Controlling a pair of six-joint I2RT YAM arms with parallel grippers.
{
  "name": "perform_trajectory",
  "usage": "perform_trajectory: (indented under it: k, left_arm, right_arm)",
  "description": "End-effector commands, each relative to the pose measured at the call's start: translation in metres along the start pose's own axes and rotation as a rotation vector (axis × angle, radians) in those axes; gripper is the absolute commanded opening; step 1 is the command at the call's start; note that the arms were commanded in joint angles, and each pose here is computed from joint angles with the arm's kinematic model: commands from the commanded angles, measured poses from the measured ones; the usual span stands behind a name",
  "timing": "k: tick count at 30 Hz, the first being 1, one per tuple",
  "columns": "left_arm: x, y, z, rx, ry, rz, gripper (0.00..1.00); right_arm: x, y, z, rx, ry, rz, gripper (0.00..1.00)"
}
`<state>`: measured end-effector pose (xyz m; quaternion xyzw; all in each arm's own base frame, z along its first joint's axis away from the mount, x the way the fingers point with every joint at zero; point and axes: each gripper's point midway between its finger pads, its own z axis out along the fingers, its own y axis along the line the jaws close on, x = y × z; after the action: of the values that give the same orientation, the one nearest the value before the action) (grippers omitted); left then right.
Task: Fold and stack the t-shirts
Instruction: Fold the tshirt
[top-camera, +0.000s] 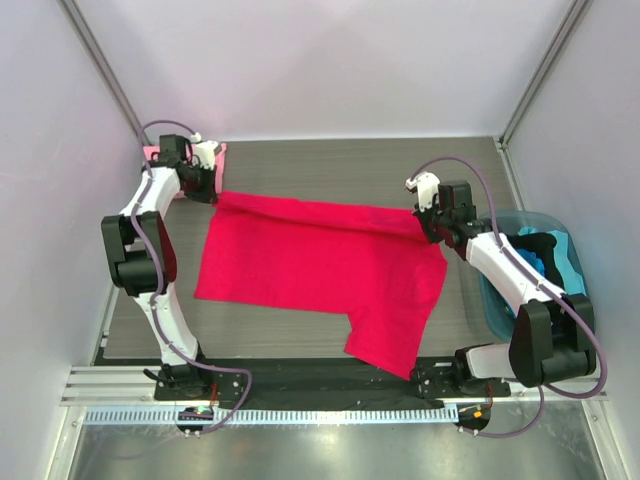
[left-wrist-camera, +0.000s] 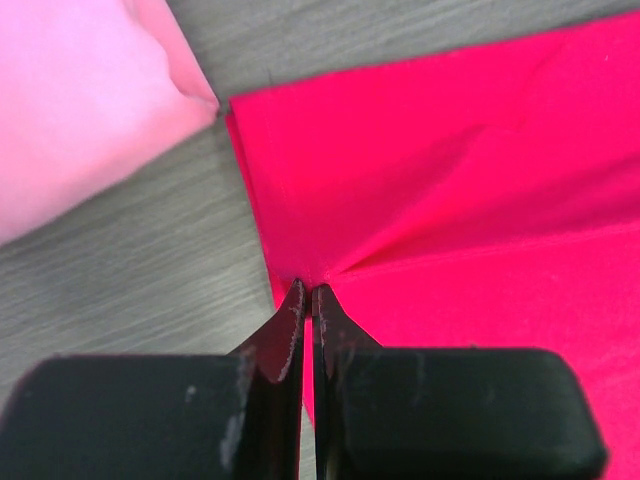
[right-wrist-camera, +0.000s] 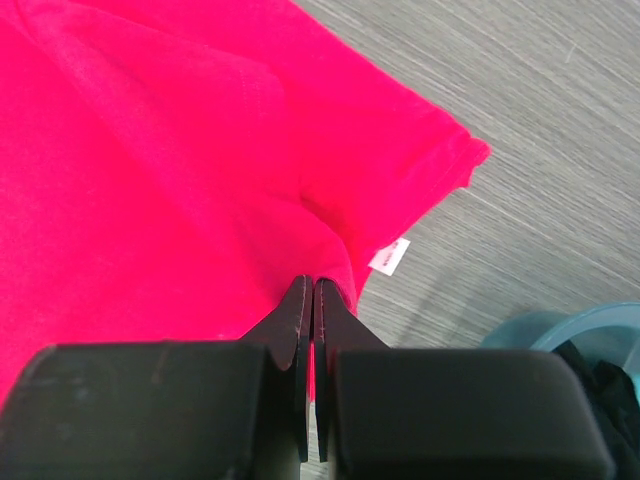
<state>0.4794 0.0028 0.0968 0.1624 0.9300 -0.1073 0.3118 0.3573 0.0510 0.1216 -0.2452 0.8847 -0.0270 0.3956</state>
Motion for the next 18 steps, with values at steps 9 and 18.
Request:
perform_trajectory:
  k: [9,18]
  left_arm:
    - [0.005,-0.013,-0.052,-0.004,-0.047,-0.023,0.17]
    - [-0.055,-0.016,-0.043,0.0,-0.104,0.026,0.29]
  right_arm:
    - [-0.014,0.05,-0.049,-0.278,-0.046,0.022,0.27]
    - [-0.038,0.03,-0.037,-0.205,-0.07,0.047,0.29]
